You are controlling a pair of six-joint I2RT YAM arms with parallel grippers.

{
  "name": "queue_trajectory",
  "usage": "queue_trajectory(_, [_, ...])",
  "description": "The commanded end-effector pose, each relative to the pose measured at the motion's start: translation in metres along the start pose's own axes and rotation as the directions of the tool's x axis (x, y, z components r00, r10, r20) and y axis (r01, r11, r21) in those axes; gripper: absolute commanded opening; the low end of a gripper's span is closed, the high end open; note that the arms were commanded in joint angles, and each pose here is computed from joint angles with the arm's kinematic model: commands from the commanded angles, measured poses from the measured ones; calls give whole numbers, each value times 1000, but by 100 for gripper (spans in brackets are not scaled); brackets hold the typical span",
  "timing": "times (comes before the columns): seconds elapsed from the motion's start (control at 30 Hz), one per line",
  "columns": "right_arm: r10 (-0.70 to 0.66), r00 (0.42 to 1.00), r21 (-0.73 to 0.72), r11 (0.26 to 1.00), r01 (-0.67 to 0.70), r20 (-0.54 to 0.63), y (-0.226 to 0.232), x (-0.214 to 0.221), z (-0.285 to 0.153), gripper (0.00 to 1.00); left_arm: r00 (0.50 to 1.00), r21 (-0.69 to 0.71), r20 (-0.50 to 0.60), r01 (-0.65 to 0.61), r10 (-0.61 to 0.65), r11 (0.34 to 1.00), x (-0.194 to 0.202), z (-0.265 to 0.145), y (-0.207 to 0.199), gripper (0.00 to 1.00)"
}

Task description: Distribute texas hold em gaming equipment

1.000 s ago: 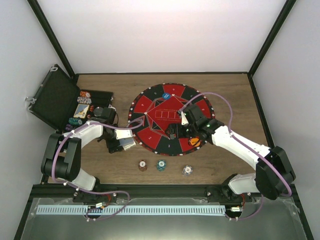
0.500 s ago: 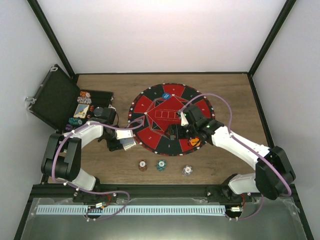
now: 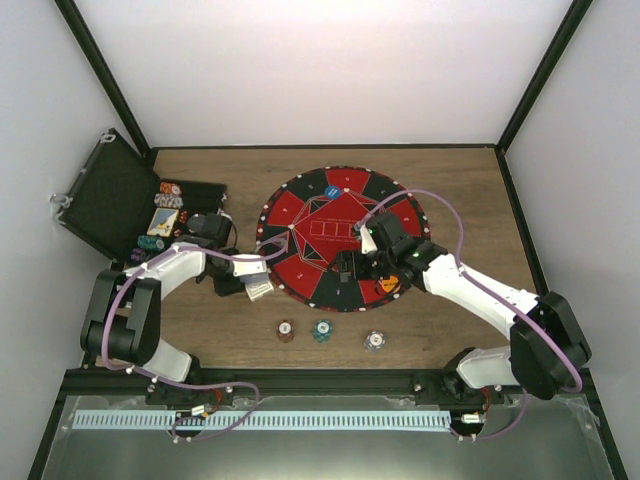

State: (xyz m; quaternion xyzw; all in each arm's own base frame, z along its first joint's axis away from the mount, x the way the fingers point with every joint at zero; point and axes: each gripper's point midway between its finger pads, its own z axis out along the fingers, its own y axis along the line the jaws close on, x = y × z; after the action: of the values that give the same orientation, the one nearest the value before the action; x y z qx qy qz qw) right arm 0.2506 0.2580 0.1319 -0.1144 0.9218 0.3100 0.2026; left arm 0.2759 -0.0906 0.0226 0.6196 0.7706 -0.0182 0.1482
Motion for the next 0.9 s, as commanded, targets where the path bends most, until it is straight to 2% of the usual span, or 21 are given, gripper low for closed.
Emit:
queue_trajectory(0.0, [-1, 1000, -46, 999, 1, 7, 11, -1, -2, 90, 1000, 26, -16, -25, 25, 999, 6, 2, -12, 23])
queue_trajectory(0.3, [-2, 1000, -119, 993, 5, 23, 26, -8, -4, 90, 997, -4, -52, -63, 63, 998, 10, -23, -10, 4])
queue_trajectory(0.47, [-3, 999, -227, 974, 11, 33, 48, -15, -8, 90, 997, -27, -18, -76, 75, 997, -1, -55, -8, 4])
queue_trajectory(0.57, [7, 1000, -314, 949, -2, 15, 64, -17, -9, 90, 996, -36, 47, -74, 76, 997, -17, -78, -8, 4])
queue_trajectory(0.7, [26, 1000, -448, 894, -24, -1, 90, -22, -11, 88, 986, -30, 150, -73, 77, 997, -44, -107, -15, 4])
queue_trajectory(0.87, [23, 999, -563, 825, -43, -42, 125, -22, -6, 86, 976, -22, 191, -103, 105, 994, -68, -120, -29, 4])
